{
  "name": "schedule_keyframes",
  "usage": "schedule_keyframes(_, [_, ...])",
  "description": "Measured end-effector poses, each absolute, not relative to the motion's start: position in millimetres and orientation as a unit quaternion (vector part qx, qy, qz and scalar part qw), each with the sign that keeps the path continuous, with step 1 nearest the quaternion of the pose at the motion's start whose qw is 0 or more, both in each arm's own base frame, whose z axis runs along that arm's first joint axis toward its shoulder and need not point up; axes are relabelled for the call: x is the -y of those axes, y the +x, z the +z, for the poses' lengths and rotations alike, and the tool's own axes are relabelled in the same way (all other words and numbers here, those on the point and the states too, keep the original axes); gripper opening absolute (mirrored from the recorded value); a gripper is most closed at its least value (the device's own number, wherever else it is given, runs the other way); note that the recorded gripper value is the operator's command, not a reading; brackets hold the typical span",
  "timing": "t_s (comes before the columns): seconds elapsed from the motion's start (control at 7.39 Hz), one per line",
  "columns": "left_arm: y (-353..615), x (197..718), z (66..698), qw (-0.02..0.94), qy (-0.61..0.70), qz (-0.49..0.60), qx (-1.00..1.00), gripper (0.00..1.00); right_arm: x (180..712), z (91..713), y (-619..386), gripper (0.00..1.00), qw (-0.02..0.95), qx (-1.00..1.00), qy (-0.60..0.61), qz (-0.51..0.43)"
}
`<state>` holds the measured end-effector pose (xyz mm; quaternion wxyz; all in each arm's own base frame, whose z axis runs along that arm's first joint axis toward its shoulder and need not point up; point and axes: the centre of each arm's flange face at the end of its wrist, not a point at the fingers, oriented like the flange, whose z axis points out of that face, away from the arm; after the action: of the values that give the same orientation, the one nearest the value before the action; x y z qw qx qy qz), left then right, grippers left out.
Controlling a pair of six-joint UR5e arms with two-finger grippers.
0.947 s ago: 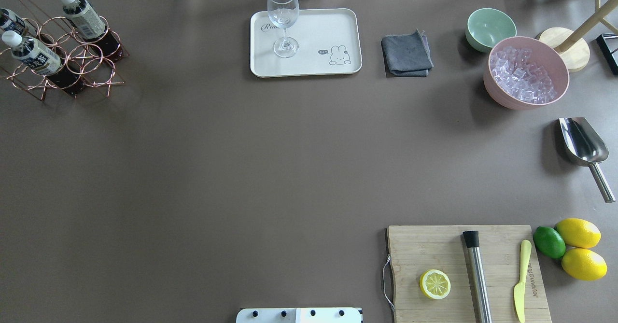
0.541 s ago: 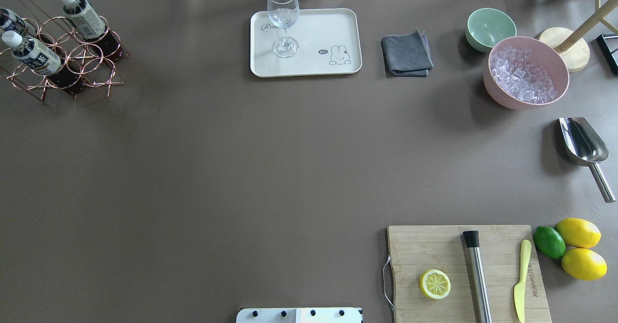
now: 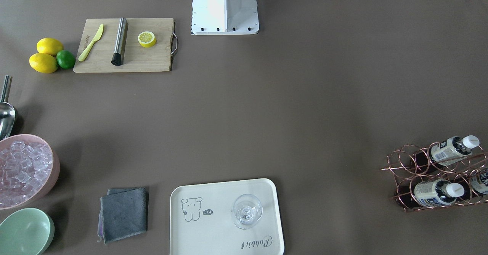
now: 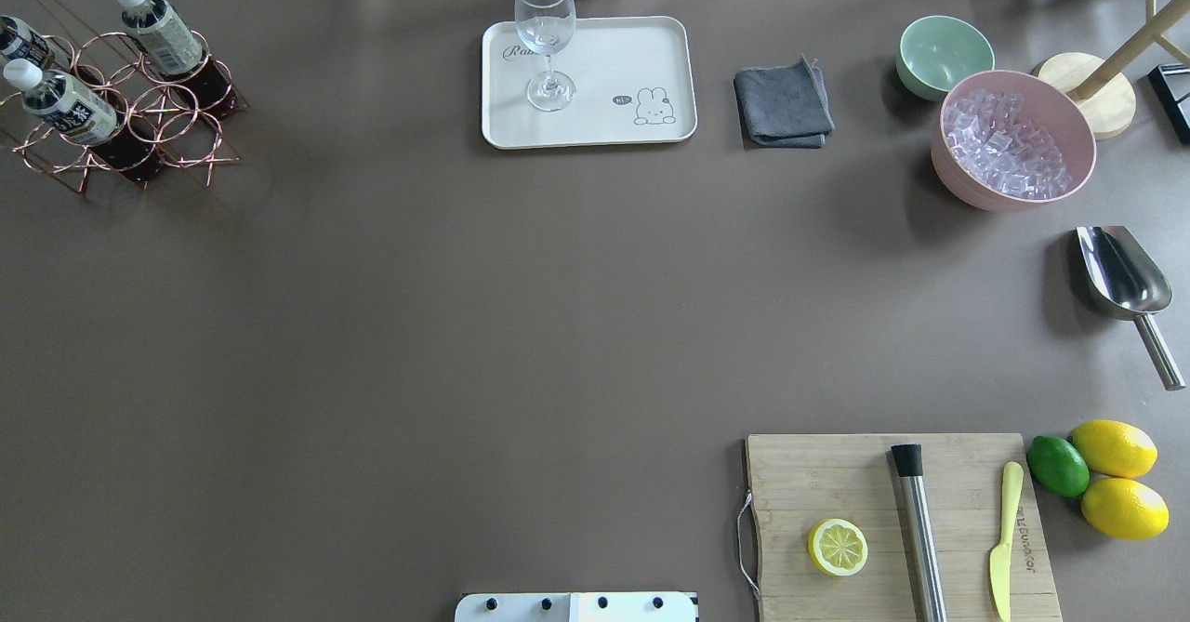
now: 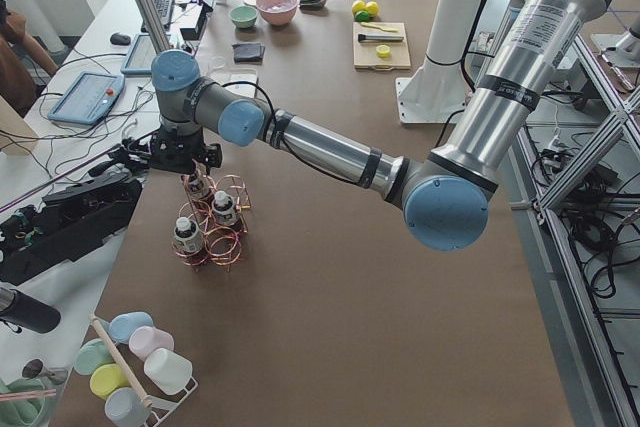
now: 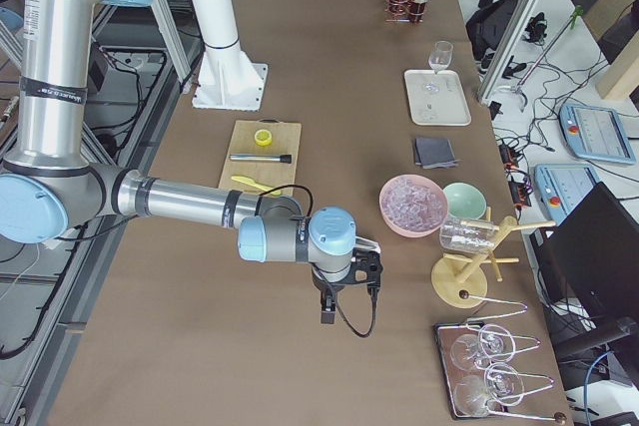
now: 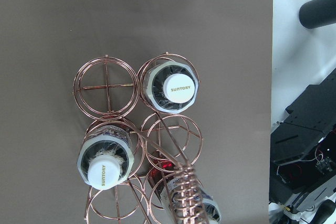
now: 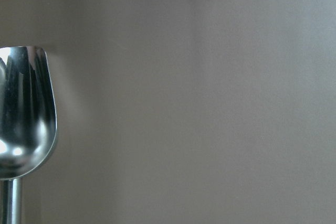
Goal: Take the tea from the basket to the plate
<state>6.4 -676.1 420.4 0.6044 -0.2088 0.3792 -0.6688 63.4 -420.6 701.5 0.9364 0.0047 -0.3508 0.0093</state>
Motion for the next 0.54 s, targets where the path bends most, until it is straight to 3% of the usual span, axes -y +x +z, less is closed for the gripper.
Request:
schedule_keyframes(0.41, [15, 677, 432, 0.606, -0.21, -0.667, -0.38, 0.77, 420, 702, 63, 1.0, 0.936, 0.351, 0.004, 0.01])
schedule_keyframes(0.54, [19, 676, 431, 0.603, -0.213, -0.669, -0.379, 0.54, 420, 702, 64, 1.0, 0.936, 0.351, 0.003, 0.01])
